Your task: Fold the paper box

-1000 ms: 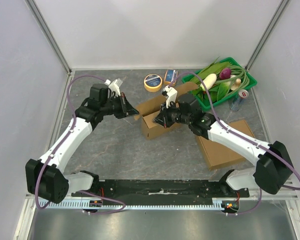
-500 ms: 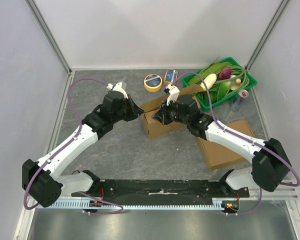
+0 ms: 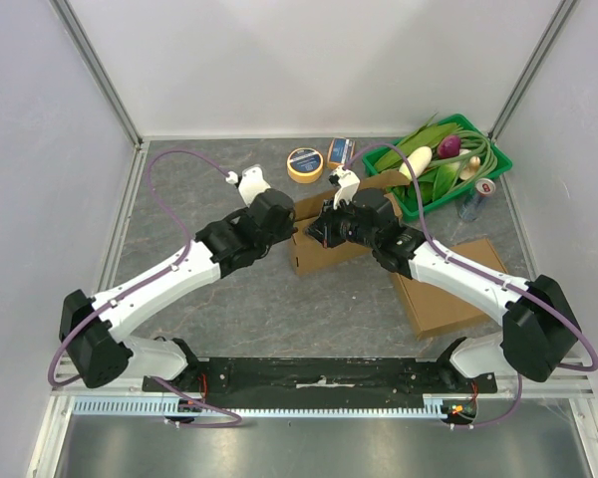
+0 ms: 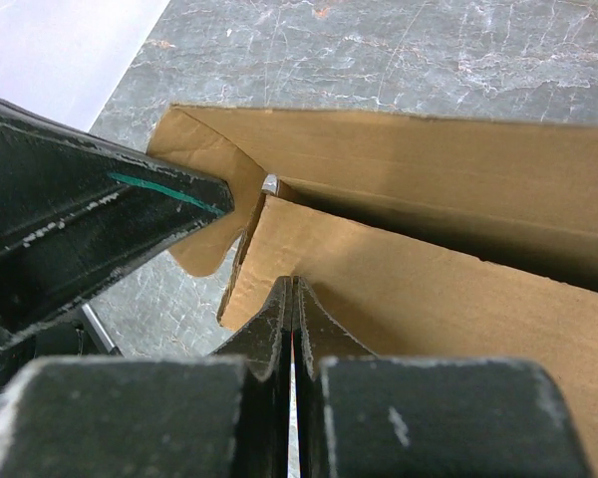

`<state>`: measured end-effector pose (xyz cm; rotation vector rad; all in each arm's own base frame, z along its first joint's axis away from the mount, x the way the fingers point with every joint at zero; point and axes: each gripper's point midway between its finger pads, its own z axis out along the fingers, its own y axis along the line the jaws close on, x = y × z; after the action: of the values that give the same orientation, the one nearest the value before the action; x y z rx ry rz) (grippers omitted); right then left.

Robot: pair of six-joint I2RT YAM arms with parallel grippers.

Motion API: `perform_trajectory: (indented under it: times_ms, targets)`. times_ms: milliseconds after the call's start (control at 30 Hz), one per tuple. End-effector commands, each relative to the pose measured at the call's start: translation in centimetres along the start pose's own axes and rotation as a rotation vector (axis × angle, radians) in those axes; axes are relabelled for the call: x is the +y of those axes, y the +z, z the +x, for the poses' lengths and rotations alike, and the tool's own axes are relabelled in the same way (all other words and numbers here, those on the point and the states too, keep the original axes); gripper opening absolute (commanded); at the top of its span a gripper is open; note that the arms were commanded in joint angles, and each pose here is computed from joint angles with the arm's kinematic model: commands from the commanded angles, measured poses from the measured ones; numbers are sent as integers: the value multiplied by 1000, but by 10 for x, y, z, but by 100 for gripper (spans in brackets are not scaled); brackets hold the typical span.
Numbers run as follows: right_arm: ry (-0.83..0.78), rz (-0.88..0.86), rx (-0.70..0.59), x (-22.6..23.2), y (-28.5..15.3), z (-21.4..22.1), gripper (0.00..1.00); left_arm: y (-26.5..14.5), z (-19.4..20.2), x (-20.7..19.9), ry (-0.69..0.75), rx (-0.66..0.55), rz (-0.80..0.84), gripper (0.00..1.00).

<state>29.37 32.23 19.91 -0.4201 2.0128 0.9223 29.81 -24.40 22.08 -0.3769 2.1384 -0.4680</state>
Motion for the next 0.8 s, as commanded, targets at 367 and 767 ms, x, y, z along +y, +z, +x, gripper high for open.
perform_trajectory:
  times_ms: [367, 767]
  targets:
    - [7, 20, 43, -5, -3, 16, 0, 14, 32, 34, 3, -29, -266, 2]
    - [4, 22, 47, -4, -2, 16, 0, -1, 40, 11, 178, 30, -15, 2]
